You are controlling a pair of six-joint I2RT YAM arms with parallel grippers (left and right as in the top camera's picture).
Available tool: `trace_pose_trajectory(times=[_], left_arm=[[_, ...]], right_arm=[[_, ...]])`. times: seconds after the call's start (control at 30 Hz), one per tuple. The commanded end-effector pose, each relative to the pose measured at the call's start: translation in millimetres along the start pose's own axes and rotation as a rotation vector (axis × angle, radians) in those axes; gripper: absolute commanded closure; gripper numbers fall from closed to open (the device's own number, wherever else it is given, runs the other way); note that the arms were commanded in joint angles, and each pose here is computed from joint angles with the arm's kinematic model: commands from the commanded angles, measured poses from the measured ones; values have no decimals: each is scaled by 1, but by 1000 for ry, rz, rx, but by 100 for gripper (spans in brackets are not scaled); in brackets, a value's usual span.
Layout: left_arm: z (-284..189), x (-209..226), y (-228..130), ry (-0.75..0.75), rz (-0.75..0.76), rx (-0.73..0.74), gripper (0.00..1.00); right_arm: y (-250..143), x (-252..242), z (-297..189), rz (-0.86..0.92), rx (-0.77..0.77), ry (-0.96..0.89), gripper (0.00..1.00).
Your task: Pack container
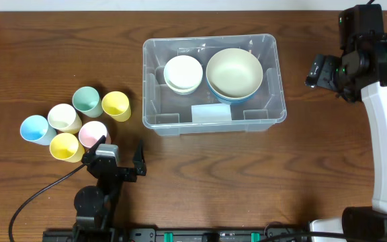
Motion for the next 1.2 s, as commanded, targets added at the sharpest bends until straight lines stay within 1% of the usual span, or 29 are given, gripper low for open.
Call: trace_pose_trajectory(times=[0.0, 0.03, 0.13, 0.2, 0.23, 0.37, 0.5, 0.53, 0.57, 0.63, 0.73, 0.83, 0.9, 1.03, 1.1, 1.17], left_arm=[[3, 0, -8, 3, 15, 8, 2], [3, -1, -3, -7, 3, -20, 2], [-4, -18, 27, -159, 3, -145, 2], [-13, -23, 45, -213, 9, -164, 2], [-18, -23, 53, -218, 3, -148, 2], [-39, -19, 84, -206, 2, -47, 2], [-50, -5, 126, -137, -15, 82, 2], [-49, 0, 139, -116, -21, 141, 2], [-48, 2, 145, -108, -23, 170, 2], [-40, 7, 161, -93, -33, 291, 2], [-23, 10, 175, -114, -19, 462, 2], [-1, 13, 179, -135, -12, 588, 2], [16, 13, 174, -145, -22, 654, 2], [48, 11, 151, -171, -55, 768, 2], [62, 15, 136, -137, -56, 842, 2], [75, 22, 119, -90, -92, 918, 2]], right_arm=[[2, -4, -1, 2, -13, -18, 1], [2, -4, -1, 2, -13, -18, 1], [2, -4, -1, 2, -13, -18, 1], [2, -4, -1, 2, -13, -18, 1], [2, -4, -1, 2, -13, -18, 1], [2, -4, -1, 2, -13, -18, 1], [2, -4, -1, 2, -13, -18, 1], [2, -4, -1, 2, -13, -18, 1], [2, -4, -1, 2, -13, -18, 1], [2, -4, -1, 2, -13, -18, 1], [2, -4, -1, 2, -13, -18, 1], [2, -4, -1, 2, -13, -18, 1], [2, -4, -1, 2, -13, -18, 1], [2, -4, -1, 2, -13, -18, 1], [2, -4, -1, 2, -13, -18, 1], [2, -4, -1, 2, -13, -18, 1]])
Point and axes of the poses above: each gripper's point midway between its finger pads, its own z axis out along the fingers, its own x axis along the line the jaws close on, y = z × x, the point moved 5 cm from there along -z, back along the fingers, and after that the axes turned 11 degrees about z, right-handed, at the moved point
